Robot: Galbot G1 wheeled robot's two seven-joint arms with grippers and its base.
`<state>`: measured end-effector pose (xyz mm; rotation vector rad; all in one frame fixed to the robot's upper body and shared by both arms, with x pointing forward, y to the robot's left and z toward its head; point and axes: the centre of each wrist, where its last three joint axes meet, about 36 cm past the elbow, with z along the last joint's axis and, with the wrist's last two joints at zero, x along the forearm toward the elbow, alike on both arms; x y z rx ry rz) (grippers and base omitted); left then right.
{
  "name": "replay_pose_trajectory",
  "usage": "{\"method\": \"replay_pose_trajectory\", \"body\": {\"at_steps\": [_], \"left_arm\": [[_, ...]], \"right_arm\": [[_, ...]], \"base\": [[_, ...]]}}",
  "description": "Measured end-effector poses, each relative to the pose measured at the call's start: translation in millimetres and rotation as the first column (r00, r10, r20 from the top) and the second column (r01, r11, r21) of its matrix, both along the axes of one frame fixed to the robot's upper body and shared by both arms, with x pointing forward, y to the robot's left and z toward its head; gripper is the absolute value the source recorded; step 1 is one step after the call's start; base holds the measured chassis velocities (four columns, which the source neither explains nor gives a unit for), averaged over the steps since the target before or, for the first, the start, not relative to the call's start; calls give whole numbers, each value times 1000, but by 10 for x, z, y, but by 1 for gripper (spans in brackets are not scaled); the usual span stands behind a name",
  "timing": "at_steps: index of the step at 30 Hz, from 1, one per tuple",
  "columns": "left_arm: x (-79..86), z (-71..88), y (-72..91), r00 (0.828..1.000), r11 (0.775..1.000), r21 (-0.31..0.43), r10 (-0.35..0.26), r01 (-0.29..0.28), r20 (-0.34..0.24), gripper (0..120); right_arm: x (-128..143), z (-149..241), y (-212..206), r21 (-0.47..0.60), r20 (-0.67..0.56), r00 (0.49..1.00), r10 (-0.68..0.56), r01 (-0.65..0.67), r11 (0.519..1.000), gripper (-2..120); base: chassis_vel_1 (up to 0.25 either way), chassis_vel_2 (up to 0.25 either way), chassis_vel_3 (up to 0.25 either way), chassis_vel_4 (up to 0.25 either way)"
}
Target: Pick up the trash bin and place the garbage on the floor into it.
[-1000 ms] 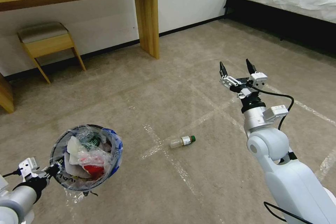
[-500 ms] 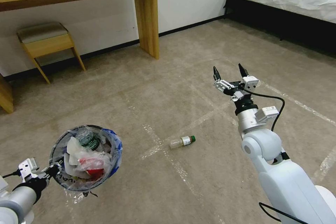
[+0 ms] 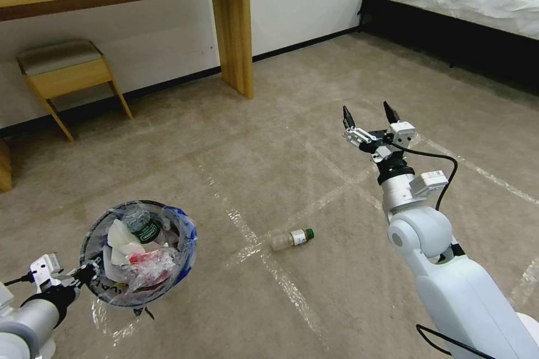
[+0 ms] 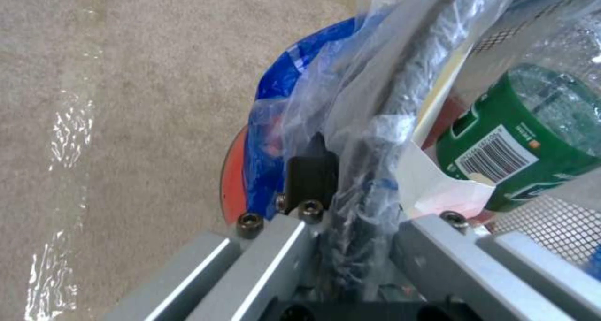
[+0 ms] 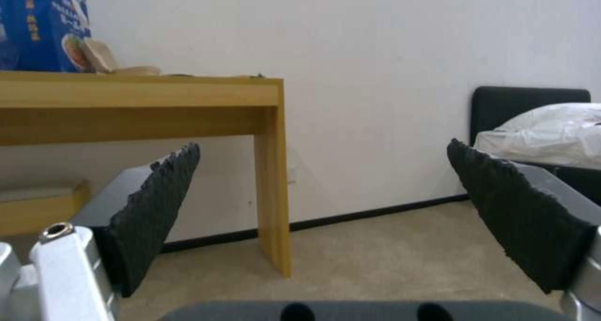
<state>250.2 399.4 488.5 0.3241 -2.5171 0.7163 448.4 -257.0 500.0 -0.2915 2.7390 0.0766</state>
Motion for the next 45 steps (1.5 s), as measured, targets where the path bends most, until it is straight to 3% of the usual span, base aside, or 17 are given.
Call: {"method": "replay_pose_trajectory", "body": {"at_steps": [45], "left_arm": [[-10, 13, 11, 1000, 1000, 4, 1, -1, 0, 0]], "right_arm": [[3, -64, 33, -6, -11, 1000, 6, -6, 1000, 100]], "base": [[-49, 52, 56, -52]]}}
